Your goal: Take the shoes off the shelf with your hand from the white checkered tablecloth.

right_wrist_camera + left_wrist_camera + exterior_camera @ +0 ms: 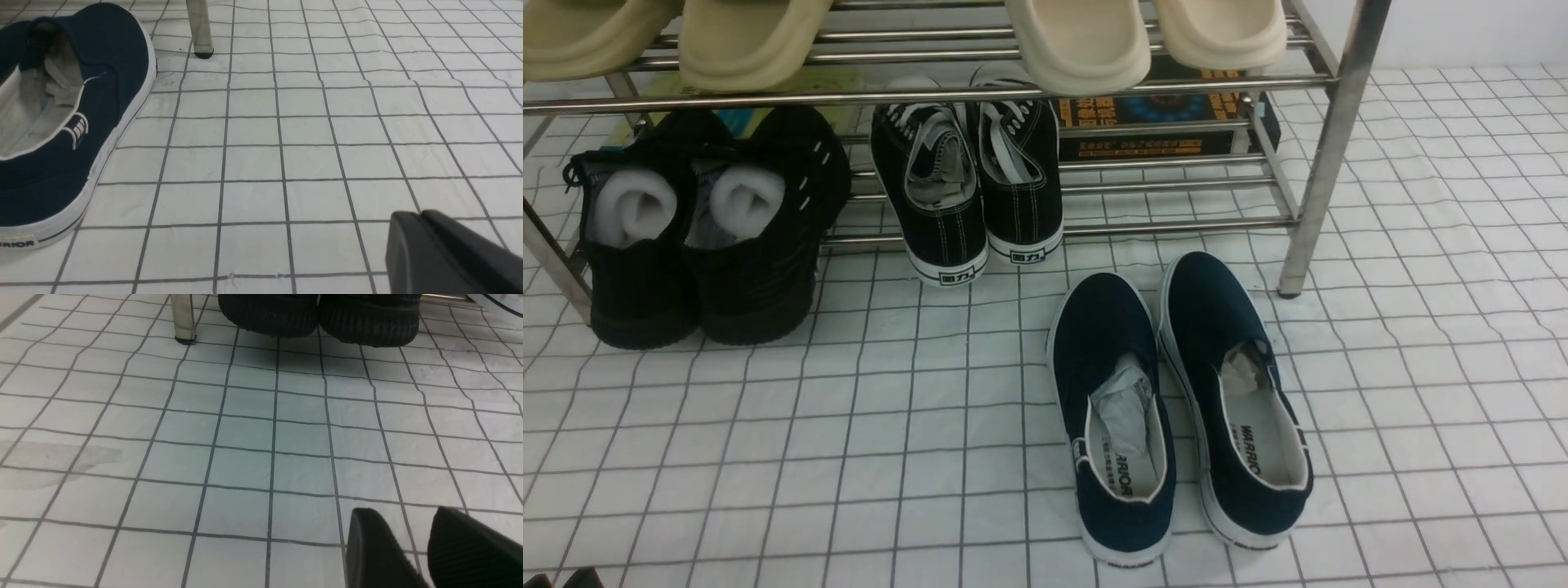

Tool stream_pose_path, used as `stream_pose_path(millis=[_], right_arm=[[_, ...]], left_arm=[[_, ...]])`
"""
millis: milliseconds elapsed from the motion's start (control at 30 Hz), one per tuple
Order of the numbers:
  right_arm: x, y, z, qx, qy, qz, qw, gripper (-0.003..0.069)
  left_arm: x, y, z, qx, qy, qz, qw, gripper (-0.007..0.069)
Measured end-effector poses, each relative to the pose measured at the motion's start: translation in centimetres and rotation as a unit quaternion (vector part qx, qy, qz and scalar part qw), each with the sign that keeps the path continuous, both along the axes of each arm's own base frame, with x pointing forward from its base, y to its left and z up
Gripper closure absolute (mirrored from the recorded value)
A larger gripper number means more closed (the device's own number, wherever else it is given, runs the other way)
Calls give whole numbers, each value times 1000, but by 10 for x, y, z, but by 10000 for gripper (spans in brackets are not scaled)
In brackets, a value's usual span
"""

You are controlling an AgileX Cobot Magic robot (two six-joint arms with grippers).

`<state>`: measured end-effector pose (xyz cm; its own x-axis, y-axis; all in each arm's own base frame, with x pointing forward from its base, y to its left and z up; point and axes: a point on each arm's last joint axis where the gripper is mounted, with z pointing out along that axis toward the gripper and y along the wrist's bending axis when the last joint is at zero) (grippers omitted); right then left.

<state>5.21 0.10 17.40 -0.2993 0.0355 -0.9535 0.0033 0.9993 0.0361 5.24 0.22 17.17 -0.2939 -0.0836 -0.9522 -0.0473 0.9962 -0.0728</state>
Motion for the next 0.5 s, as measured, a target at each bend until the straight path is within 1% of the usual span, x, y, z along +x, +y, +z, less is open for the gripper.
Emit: stream_pose_path(millis=[500], right_arm=[[0, 0, 0, 0, 0, 0, 1000, 611]], left_arm=[[0, 0, 0, 0, 0, 0, 1000, 385]])
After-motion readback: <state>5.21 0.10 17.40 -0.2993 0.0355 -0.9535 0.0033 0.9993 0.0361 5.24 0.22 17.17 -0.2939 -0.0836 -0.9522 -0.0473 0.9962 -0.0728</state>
